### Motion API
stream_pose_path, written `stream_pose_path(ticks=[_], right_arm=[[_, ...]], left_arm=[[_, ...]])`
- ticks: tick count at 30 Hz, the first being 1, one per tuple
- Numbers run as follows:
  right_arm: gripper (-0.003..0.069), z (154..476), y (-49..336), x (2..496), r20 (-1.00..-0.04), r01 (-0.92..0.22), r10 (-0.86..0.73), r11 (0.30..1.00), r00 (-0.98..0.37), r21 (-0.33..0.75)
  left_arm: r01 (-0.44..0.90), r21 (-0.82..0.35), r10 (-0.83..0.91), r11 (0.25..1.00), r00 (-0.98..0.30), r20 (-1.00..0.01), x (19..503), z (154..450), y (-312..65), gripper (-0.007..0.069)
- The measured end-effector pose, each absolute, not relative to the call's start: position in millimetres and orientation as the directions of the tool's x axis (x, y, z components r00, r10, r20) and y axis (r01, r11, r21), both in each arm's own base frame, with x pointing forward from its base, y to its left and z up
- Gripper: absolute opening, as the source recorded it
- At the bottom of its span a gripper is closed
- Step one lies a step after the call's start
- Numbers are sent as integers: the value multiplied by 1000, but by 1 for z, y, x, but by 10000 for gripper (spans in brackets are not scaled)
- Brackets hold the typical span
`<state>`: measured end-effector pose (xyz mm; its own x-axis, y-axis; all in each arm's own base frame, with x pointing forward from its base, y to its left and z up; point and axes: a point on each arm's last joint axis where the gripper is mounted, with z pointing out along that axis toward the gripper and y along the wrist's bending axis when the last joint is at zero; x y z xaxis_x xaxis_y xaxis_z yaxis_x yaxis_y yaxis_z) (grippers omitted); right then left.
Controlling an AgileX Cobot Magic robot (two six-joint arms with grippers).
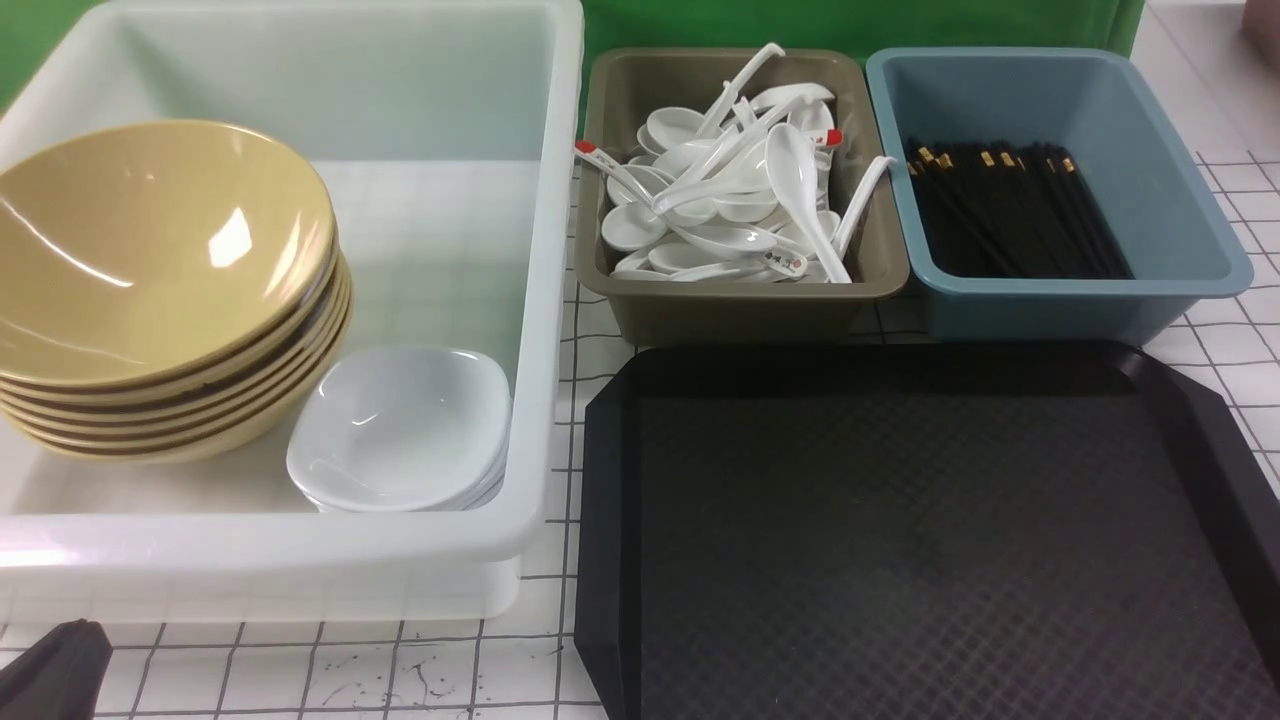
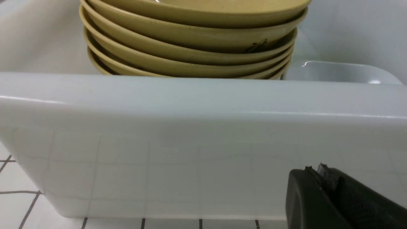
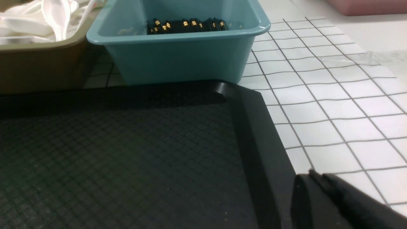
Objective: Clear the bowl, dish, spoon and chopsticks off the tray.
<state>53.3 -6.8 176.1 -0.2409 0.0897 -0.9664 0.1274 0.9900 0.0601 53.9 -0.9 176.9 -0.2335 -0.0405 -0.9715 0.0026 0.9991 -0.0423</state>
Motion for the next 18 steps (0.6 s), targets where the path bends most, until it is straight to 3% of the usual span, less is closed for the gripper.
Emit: stream_pose_path(ticks=[18], right_arm=[[91, 176, -7, 53, -966, 128, 90, 990, -242, 60]], left_arm=[[3, -38, -36, 999, -233, -972, 54, 177, -1, -13]])
